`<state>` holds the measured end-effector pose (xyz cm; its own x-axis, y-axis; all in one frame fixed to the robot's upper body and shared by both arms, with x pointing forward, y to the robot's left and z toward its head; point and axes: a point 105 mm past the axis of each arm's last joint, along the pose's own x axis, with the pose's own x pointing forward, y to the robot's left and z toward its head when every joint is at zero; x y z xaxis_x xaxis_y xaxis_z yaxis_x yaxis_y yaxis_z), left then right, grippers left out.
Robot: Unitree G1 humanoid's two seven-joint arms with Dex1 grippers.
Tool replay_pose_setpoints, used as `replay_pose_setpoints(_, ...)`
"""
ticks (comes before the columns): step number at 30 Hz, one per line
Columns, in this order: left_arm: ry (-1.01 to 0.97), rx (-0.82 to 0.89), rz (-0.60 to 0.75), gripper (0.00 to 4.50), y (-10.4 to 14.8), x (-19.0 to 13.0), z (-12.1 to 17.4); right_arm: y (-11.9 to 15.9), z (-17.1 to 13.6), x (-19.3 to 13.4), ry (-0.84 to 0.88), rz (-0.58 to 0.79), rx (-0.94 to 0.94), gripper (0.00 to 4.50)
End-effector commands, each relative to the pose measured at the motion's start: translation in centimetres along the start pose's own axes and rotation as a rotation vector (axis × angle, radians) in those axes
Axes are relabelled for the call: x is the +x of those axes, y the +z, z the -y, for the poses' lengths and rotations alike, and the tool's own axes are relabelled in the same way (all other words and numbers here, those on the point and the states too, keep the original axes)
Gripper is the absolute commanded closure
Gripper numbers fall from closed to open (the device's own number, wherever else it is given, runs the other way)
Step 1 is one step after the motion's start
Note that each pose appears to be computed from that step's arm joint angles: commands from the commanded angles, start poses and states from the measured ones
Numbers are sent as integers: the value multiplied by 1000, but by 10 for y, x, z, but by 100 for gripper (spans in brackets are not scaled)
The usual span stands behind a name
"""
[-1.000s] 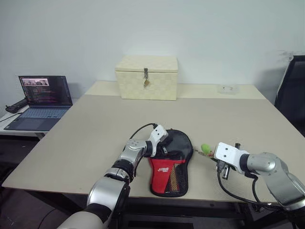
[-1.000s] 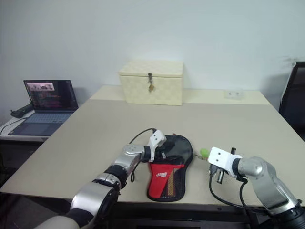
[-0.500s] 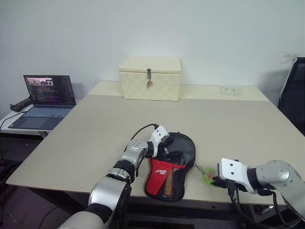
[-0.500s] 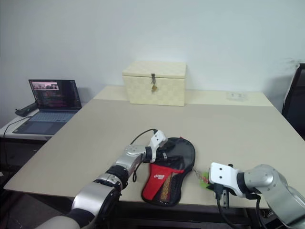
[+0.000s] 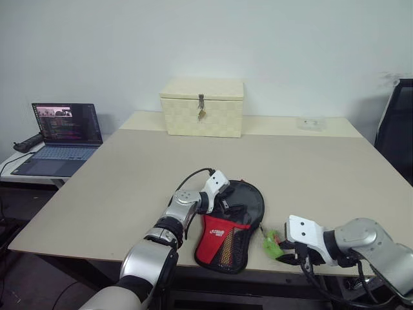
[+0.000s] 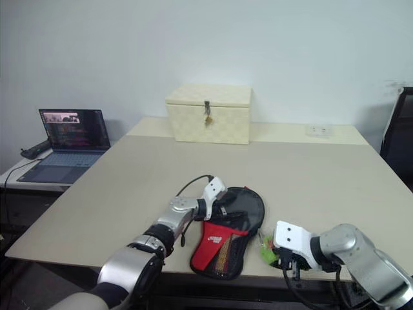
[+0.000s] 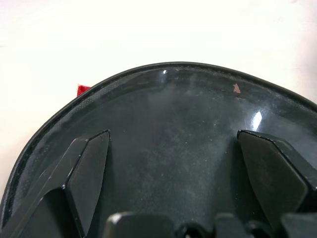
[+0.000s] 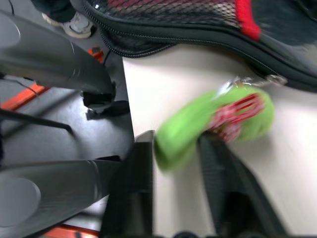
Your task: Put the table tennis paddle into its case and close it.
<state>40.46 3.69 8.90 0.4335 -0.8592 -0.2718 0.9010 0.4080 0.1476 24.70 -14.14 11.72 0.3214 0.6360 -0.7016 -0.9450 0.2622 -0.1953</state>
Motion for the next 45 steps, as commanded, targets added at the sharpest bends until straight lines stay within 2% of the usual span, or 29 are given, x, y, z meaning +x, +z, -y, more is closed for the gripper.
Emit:
replay_pose_setpoints(1, -22, -6, 56, 0, 4, -10, -2, 19, 4, -20, -17, 55, 38, 217)
replay_pose_setpoints(7, -29, 20, 139, 0, 20, -36, -14, 33, 21, -30, -74, 161, 176, 217)
replay_pose_setpoints(10, -77, 7, 182, 0, 28, -74, -19, 39, 63, -15, -245, 252, 337, 217)
replay_pose_setpoints(16, -205, -14, 138, 0, 24, -117, 6, 39, 103, 21, -413, 313, 595, 217)
replay_pose_setpoints(23, -145, -19, 99, 0, 20, -134, 11, 30, 113, 50, -476, 289, 709, 217)
replay_pose_setpoints(29, -117, -20, 81, 0, 17, -136, 16, 28, 110, 65, -463, 268, 719, 217)
replay_pose_setpoints(32, -106, -17, 75, 0, 17, -136, 16, 33, 113, 70, -457, 279, 730, 272)
replay_pose_setpoints(38, -95, -9, 69, 0, 17, -134, 15, 49, 127, 78, -454, 312, 715, 447)
replay_pose_setpoints(45, -86, -2, 68, 0, 17, -132, 14, 73, 144, 87, -450, 338, 630, 447)
